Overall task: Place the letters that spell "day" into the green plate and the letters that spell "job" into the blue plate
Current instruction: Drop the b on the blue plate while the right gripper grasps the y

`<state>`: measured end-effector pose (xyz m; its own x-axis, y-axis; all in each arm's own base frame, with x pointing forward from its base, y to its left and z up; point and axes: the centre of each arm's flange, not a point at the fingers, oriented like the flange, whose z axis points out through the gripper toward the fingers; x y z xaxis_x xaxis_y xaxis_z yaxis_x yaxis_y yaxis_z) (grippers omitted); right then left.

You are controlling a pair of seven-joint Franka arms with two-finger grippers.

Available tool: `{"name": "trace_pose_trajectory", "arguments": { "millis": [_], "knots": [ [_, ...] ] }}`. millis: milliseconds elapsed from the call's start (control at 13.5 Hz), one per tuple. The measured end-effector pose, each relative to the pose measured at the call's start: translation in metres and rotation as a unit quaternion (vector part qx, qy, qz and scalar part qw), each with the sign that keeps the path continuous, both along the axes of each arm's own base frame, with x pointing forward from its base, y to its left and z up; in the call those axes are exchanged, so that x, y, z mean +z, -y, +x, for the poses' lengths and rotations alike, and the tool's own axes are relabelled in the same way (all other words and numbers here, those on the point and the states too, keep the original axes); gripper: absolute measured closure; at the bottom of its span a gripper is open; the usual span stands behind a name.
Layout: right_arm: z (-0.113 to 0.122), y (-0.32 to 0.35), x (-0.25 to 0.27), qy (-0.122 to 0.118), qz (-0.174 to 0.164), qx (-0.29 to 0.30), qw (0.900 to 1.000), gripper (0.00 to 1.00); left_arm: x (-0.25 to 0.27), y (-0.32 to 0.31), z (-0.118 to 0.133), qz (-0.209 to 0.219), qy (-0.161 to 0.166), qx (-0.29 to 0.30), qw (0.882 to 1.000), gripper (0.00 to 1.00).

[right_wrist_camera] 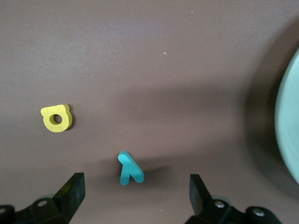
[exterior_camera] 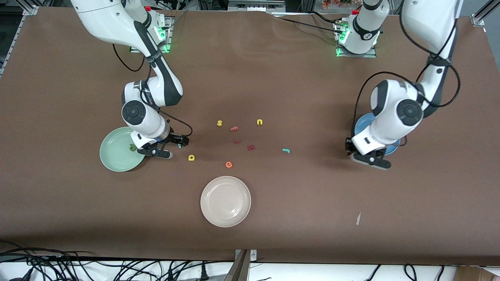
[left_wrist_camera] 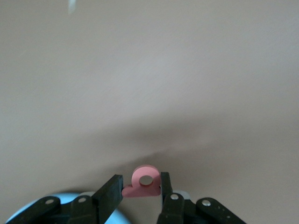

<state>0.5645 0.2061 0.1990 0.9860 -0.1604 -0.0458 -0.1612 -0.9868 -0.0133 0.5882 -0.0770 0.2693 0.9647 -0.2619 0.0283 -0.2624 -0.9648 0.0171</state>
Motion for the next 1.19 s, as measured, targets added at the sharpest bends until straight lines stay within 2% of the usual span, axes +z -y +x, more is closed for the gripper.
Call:
{"name": "trace_pose_trajectory", "arguments": {
  "millis": [297, 446, 520, 595, 669, 743, 818, 966, 1041, 1189],
  "knots": [
    [-0.002, -0.003, -0.011, 0.006, 0.000, 0.002, 1.000, 0.07, -0.013, -0.076, -0.046, -0.002, -0.033, -0.035, 0.999, 0.61],
    [-0.003, -0.004, -0.020, 0.006, -0.001, 0.004, 1.000, 0.11, -0.018, -0.093, -0.057, -0.004, -0.042, -0.036, 0.998, 0.60],
    [-0.004, -0.004, -0.023, 0.006, -0.002, 0.004, 1.000, 0.16, -0.017, -0.093, -0.058, -0.004, -0.042, -0.036, 0.998, 0.57],
    [-0.004, -0.005, -0.024, 0.006, -0.002, 0.004, 1.000, 0.17, -0.016, -0.090, -0.058, -0.004, -0.040, -0.039, 0.998, 0.47],
    [-0.004, -0.005, -0.025, 0.005, -0.003, 0.004, 1.000, 0.25, -0.015, -0.086, -0.057, -0.004, -0.038, -0.042, 0.998, 0.37],
    [-0.004, -0.005, -0.026, 0.005, -0.003, 0.004, 1.000, 0.25, -0.014, -0.080, -0.056, -0.005, -0.036, -0.047, 0.998, 0.28],
    [-0.004, -0.005, -0.026, 0.005, -0.003, 0.004, 1.000, 0.31, -0.013, -0.071, -0.055, -0.006, -0.030, -0.053, 0.998, 0.18],
    [-0.003, -0.005, -0.022, 0.007, -0.002, 0.003, 1.000, 0.53, -0.007, -0.032, -0.047, -0.026, -0.004, -0.063, 0.998, 0.16],
    [-0.003, -0.005, -0.022, 0.007, -0.002, 0.003, 1.000, 0.53, -0.005, -0.006, -0.042, -0.043, 0.005, -0.063, 0.997, 0.16],
    [-0.002, -0.003, -0.021, 0.008, -0.002, 0.002, 1.000, 0.67, -0.007, 0.054, -0.031, -0.076, 0.010, -0.056, 0.995, 0.16]
  ]
}}
